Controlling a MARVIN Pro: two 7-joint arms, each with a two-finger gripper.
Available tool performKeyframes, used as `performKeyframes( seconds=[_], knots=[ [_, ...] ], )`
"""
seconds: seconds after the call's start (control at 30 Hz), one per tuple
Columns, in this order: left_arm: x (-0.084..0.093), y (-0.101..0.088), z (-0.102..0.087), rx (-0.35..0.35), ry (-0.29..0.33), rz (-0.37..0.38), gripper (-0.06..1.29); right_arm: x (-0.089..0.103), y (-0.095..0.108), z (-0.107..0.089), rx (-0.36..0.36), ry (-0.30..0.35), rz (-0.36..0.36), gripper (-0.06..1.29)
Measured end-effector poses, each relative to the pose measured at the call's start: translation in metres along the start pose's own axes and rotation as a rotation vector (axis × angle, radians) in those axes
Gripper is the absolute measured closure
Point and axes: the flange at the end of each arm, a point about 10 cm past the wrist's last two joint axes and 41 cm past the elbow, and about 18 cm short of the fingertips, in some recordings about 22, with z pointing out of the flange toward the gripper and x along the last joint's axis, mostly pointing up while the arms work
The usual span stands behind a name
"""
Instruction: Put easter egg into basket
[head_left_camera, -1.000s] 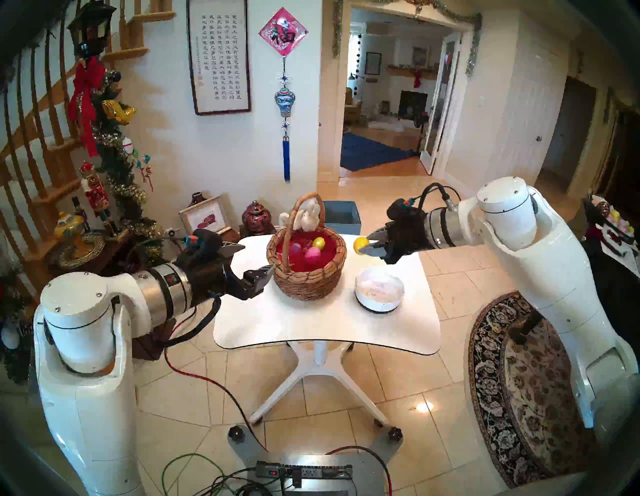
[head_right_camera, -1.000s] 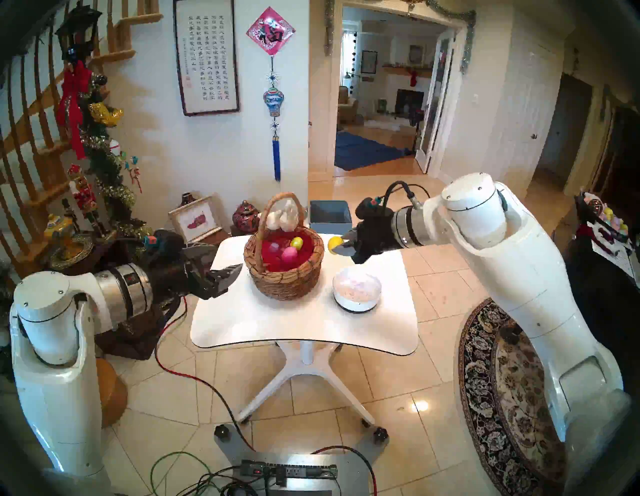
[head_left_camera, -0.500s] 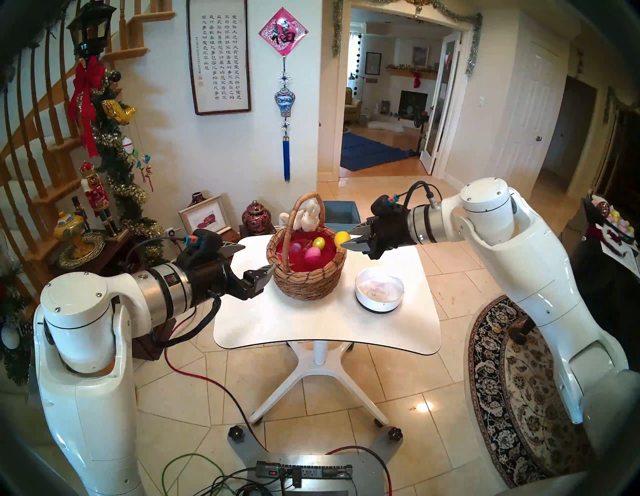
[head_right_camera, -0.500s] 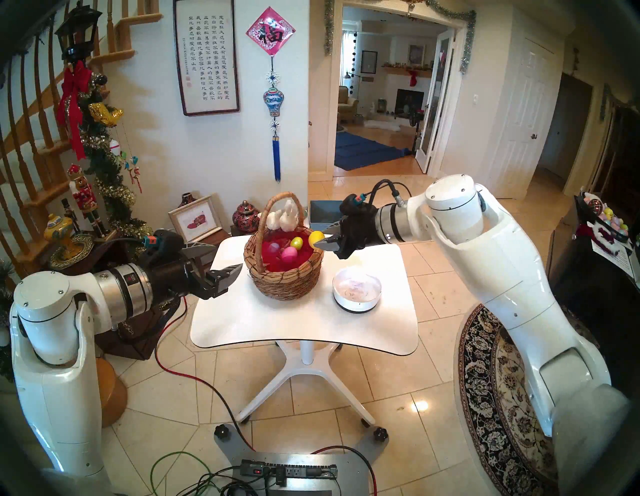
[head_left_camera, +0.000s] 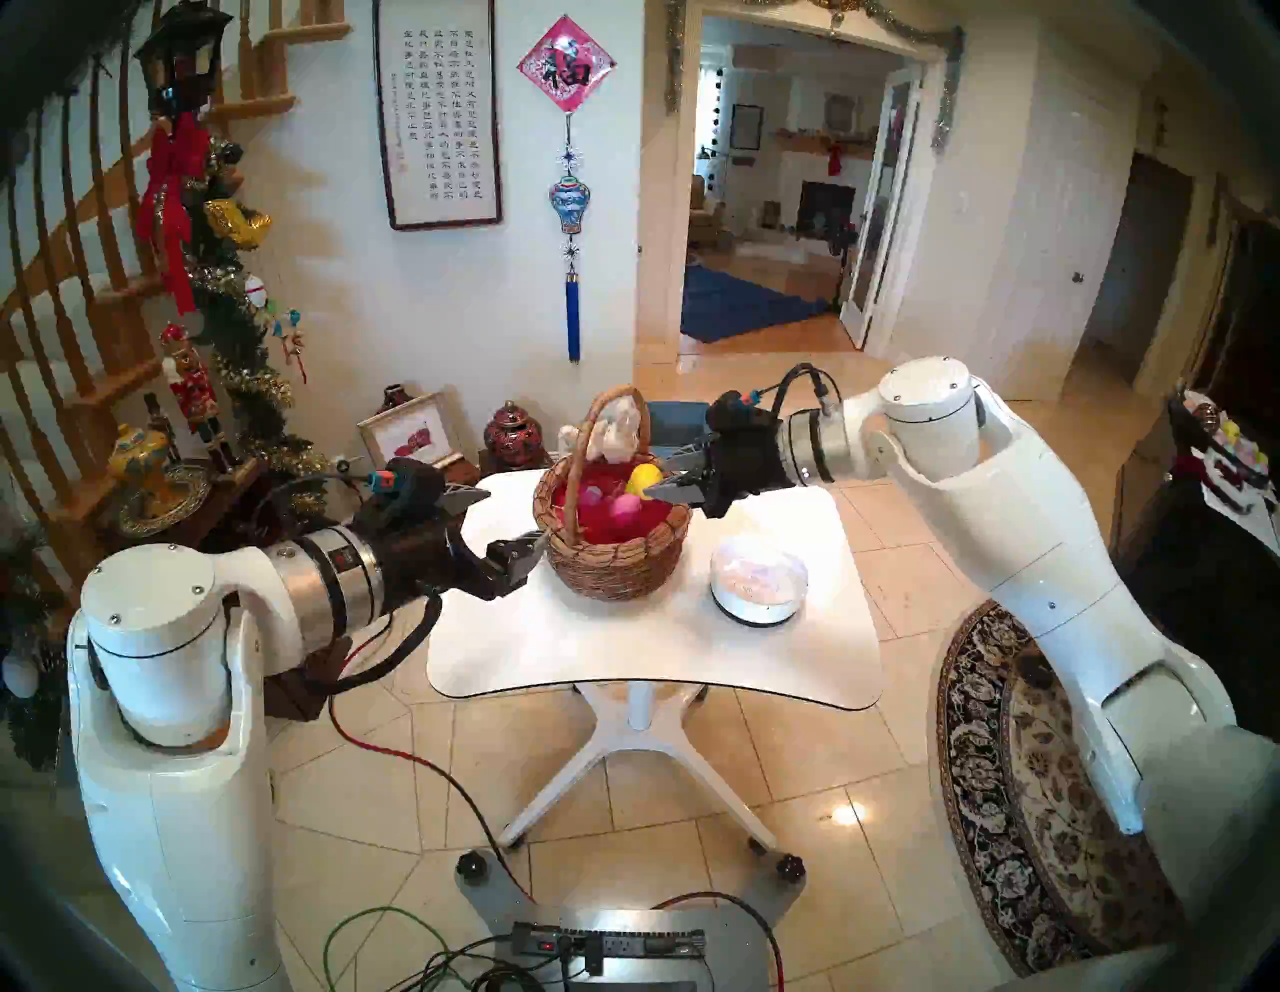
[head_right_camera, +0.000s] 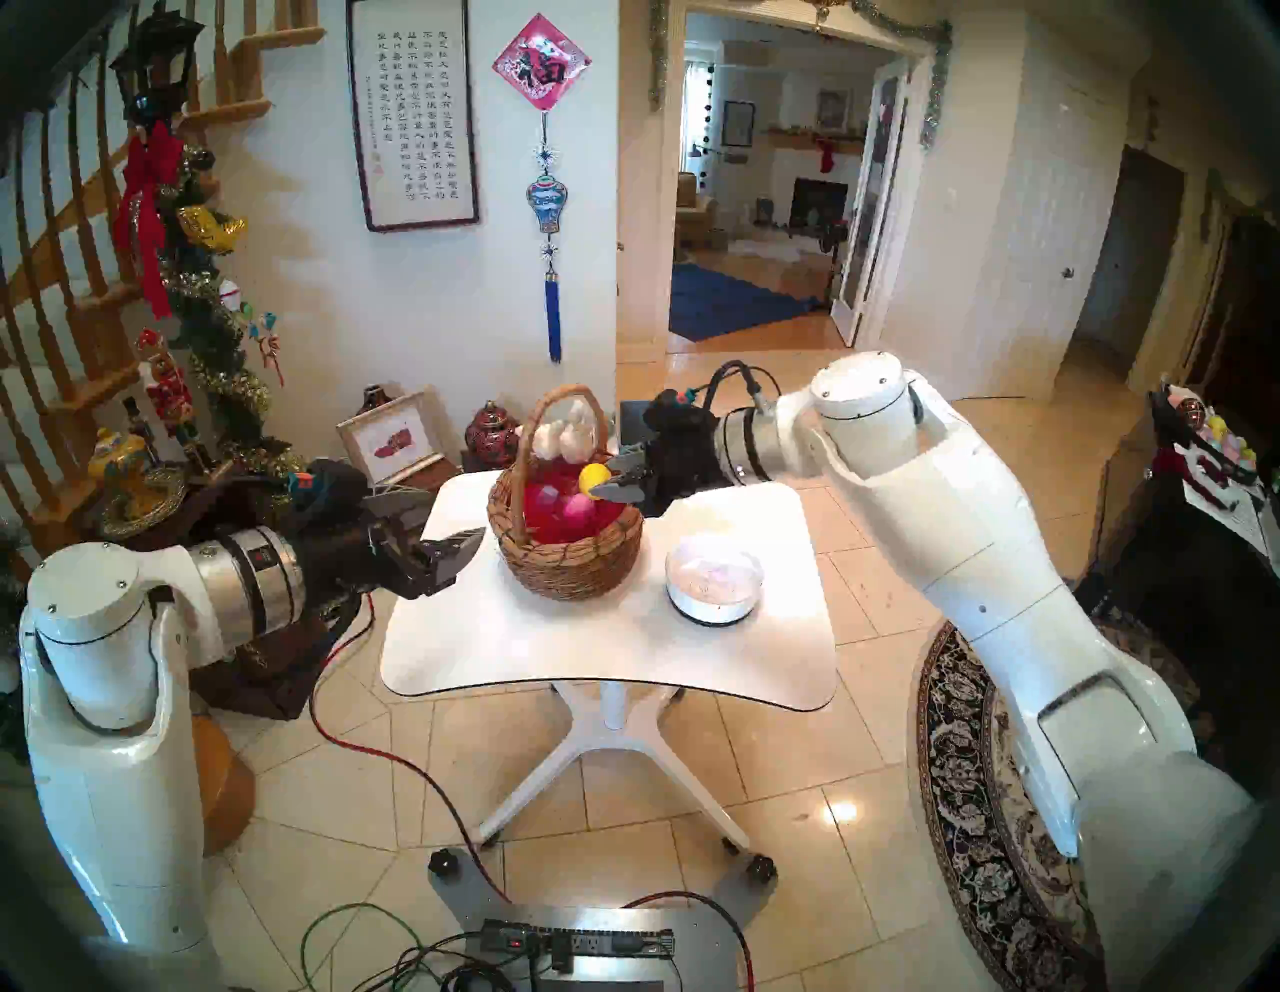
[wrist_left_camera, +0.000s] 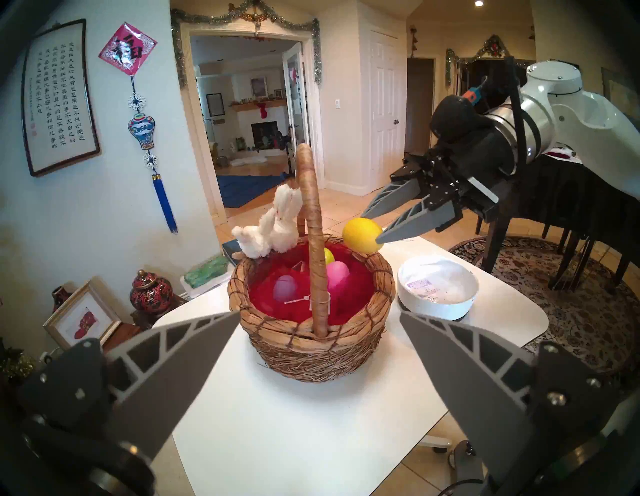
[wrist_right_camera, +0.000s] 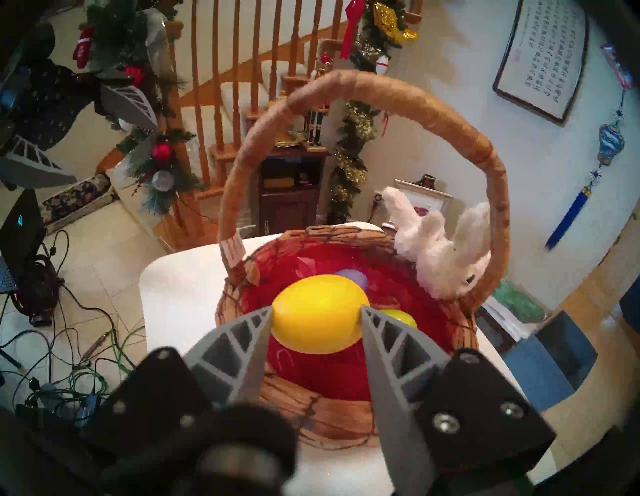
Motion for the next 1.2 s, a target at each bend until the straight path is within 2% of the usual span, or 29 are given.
performKeyframes(
  seconds=[0.47,1.2],
  knots=[
    [0.0,0.0,0.0,0.0,0.0,0.0,-0.03,-0.004,0.02,0.019,0.024,0.024,-0.024,0.72],
    [0.0,0.0,0.0,0.0,0.0,0.0,-0.03,-0.015,0.038,0.042,0.124,0.057,-0.047,0.73]
  ],
)
